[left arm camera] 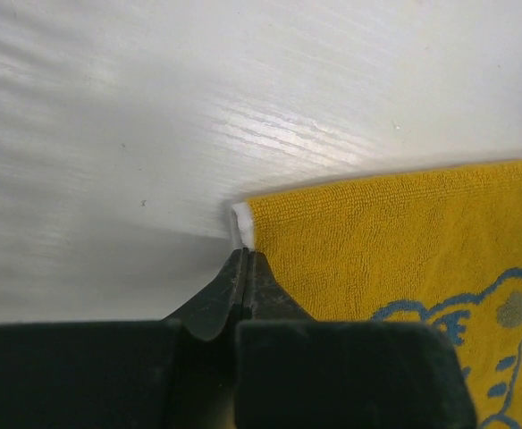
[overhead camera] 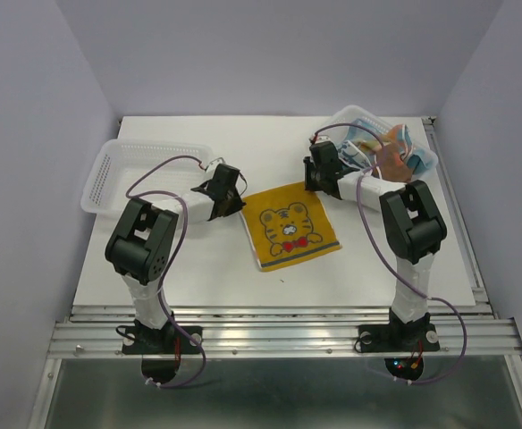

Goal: Fold and stack the towels
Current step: Fold the towel

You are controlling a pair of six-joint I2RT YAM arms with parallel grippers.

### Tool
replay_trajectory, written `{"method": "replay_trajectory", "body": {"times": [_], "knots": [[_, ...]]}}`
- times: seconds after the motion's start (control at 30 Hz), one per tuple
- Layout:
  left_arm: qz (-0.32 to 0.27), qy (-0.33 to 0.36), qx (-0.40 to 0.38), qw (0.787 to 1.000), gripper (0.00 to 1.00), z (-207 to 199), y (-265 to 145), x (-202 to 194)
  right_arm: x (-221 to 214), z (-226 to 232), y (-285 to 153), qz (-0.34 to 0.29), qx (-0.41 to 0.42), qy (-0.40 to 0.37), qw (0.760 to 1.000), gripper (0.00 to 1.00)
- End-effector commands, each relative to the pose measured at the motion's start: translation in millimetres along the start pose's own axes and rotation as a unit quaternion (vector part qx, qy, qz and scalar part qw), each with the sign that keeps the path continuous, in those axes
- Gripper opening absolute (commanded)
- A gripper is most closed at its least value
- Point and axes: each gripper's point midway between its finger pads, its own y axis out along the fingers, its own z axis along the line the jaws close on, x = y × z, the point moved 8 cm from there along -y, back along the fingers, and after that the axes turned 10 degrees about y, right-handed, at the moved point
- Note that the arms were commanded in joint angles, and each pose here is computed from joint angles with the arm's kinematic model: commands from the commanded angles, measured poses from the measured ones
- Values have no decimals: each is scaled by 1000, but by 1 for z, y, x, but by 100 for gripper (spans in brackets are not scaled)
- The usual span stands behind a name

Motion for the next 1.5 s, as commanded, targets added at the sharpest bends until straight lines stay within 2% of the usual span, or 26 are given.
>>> {"method": "replay_trajectory", "body": {"times": [0.0, 0.1, 0.13, 0.2, 0.6, 0.83, 1.07, 1.1, 1.13, 1.2, 1.23, 1.37, 1.47], "knots": [[-20, 2, -21, 1000, 0, -8, -6, 17, 29, 14, -1, -51, 16, 8, 999, 24], [-30, 5, -35, 999, 0, -10, -12, 19, 31, 14, -5, -54, 19, 9, 998, 16], [-30, 7, -37, 999, 0, -8, -13, 17, 32, 15, -6, -53, 24, 8, 998, 8], [-47, 6, -53, 997, 0, -11, -20, 22, 33, 15, -10, -56, 24, 8, 998, 1], [-75, 8, -96, 992, 0, -10, -42, 20, 31, 10, -27, -55, 25, -5, 998, 1], [-54, 4, -140, 989, 0, -7, -53, -8, 21, 3, -52, -43, 31, 3, 999, 1], [-72, -2, -154, 985, 0, -4, -69, -14, 15, 0, -58, -30, 28, 6, 999, 1], [-74, -2, -153, 985, 0, -5, -69, -13, 17, 2, -56, -27, 28, 5, 999, 7], [-77, -2, -153, 985, 0, -6, -69, -11, 14, 1, -49, -19, 20, 5, 1000, 17], [-79, 0, -148, 986, 0, -7, -67, -8, 23, 5, -43, -24, 21, 1, 999, 25], [-87, -1, -123, 989, 0, -7, -62, 0, 28, 10, -33, -28, 21, -2, 999, 33], [-91, -1, -77, 993, 0, -8, -54, 13, 33, 16, -15, -18, 20, -9, 1000, 38], [-89, 2, -69, 994, 0, -9, -49, 16, 30, 14, -2, -17, 6, -12, 1000, 39]]}}
